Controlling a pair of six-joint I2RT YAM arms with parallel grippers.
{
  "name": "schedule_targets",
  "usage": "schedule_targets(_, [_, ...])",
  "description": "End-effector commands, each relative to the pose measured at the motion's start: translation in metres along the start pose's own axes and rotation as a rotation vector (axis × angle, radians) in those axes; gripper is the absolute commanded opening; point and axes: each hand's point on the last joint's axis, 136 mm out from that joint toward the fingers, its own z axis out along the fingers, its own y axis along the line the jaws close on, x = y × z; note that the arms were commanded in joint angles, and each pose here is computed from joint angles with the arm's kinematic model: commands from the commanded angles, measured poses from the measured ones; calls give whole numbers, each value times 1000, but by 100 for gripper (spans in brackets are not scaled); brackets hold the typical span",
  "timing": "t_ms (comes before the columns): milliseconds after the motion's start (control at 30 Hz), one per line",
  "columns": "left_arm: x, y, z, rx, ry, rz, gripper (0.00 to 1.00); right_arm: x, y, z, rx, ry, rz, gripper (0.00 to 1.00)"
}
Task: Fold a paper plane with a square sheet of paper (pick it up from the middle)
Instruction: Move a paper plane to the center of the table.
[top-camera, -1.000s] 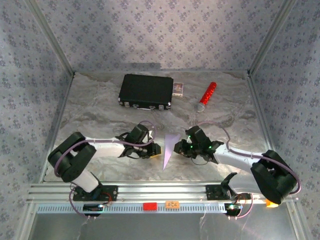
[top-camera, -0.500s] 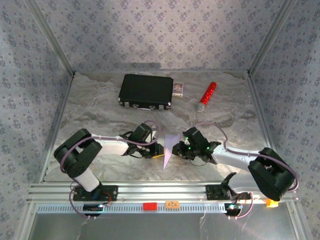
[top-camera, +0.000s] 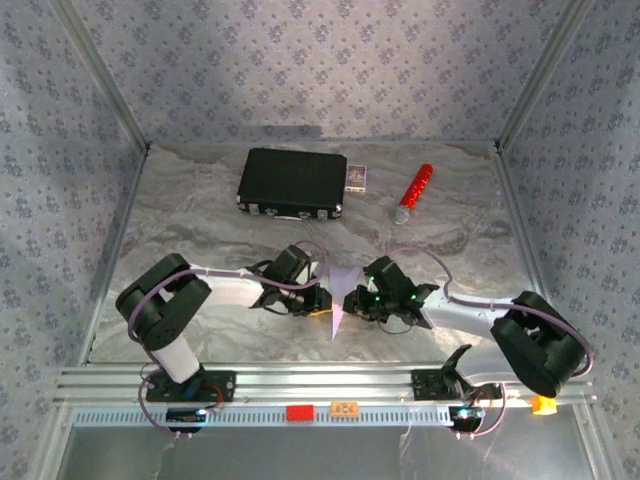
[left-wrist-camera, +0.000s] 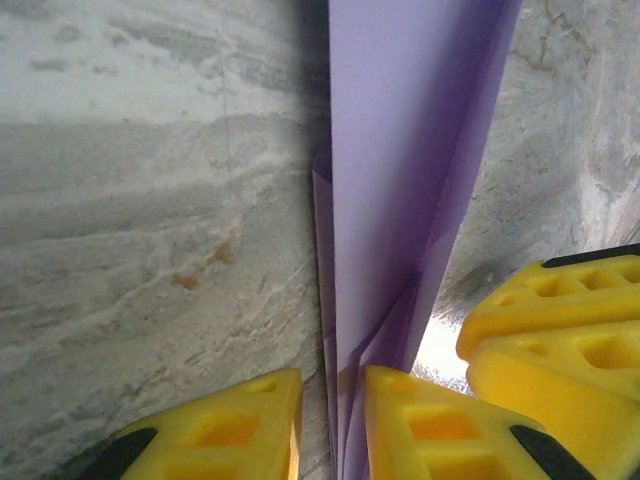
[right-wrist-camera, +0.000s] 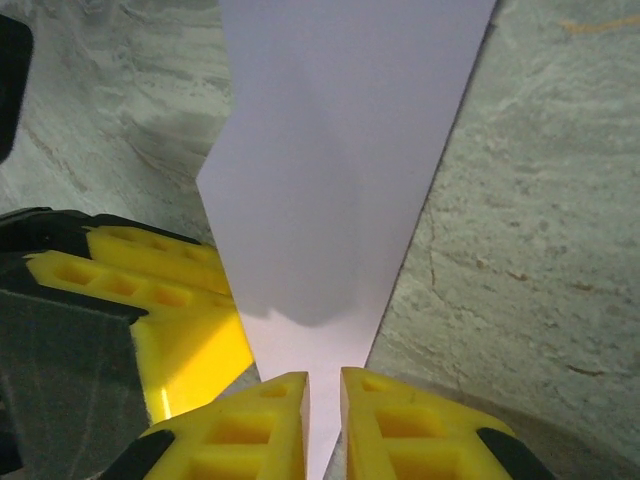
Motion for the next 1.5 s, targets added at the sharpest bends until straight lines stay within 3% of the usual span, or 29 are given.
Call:
schedule_targets(0, [6,-1,4,-15,37,19,21,10,-6,3,7,40,6,17])
schedule_targets(333, [8,-7,-7,-10,18,38,20,11,-14,2,28,37,12,16])
schedule_targets(1467, [17,-17,11,39,95,59,19,14,-16,10,4,72,24,10])
